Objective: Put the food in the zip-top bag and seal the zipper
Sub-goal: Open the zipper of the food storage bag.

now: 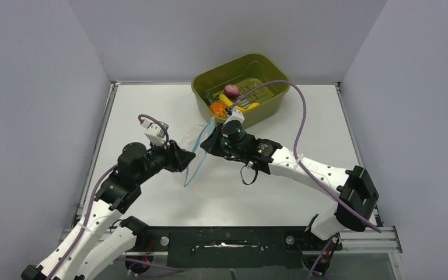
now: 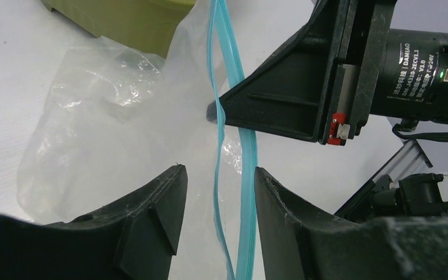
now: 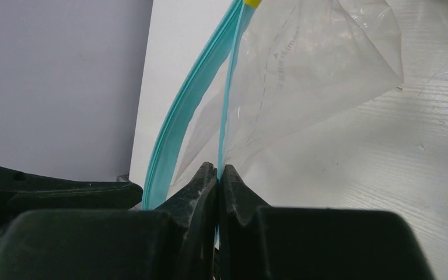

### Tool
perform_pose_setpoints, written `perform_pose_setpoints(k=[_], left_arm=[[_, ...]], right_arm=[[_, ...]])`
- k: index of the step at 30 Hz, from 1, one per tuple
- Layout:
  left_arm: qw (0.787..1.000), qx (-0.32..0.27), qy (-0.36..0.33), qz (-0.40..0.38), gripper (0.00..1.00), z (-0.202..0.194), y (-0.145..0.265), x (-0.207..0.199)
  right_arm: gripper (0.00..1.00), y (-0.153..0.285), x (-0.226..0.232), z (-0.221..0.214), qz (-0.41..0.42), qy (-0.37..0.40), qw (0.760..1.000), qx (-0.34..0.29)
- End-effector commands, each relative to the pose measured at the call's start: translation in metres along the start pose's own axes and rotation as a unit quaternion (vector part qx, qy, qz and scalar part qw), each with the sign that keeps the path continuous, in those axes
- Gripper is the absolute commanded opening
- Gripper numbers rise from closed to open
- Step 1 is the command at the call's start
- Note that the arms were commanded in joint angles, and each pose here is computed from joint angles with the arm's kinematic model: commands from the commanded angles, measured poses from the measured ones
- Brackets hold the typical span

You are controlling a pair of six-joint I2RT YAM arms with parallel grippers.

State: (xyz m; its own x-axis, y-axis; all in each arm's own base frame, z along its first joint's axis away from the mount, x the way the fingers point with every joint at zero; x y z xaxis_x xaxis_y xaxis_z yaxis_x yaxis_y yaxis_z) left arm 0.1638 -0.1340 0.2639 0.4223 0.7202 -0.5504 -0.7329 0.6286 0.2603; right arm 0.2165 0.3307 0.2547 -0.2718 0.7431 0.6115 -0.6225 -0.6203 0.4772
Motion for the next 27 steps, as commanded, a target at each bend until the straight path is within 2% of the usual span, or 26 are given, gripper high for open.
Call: perform_pose_setpoints(k=[1,3,7,14,18,19,22,25,27], left_arm=[[0.998,-0.05,-0.018,-0.037,0.45,0.019,-0.01,-0.01],[0.998,-0.048,-0.03,-0.026,0.43,0.018,-0.015,-0.006],[0.997,-0.05,-0.058,-0.01,0.3,0.019,-0.02,0.0],[0.995,-0.04,-0.086,-0.021,0.3,0.01,-0.023,0.005],[0.995,-0.028,-0.098,-0.021,0.02,-0.001,-0.024,0.012],[0.993,-0.028,-0.111,-0.021,0.0,-0.001,-0.021,0.012],[0.988,-0.056,-0.135,0.046,0.0,0.011,-0.01,0.022],[0.977,-0.111,-0.143,0.114,0.0,0.032,0.005,0.026],[0.972,-0.137,-0.146,0.123,0.0,0.037,0.01,0.027]], right_arm=[[0.0,0.008,0.023,0.015,0.041,-0.005,0.999,-0.035],[0.0,0.009,0.023,0.013,0.042,-0.004,0.999,-0.033],[0.0,0.008,0.02,0.01,0.038,-0.005,0.999,-0.03],[0.0,0.007,0.016,0.008,0.034,-0.005,0.999,-0.031],[0.0,0.006,0.011,0.007,0.026,-0.003,0.999,-0.027],[0.0,0.006,0.008,0.005,0.022,0.0,0.999,-0.024],[0.0,0.006,-0.001,0.001,-0.003,0.017,1.0,-0.018],[0.0,0.007,-0.017,-0.008,-0.038,0.025,0.999,-0.01],[0.0,0.008,-0.025,-0.014,-0.047,0.025,0.999,-0.008]])
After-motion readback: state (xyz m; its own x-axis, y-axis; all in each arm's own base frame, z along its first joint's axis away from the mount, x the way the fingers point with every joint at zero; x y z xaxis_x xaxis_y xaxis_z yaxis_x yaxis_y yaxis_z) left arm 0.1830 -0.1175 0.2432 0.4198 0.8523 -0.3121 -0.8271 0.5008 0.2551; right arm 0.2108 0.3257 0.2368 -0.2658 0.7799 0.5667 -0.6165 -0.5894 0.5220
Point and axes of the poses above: each gripper's point midway between its finger pads, its own y axis back along the fingers, its own x axis along the line the jaws close on, z = x × y, the point moved 8 cm from there along y, back along the fingers, and after that the axes turned 6 degrees about y, right-handed, at the moved point
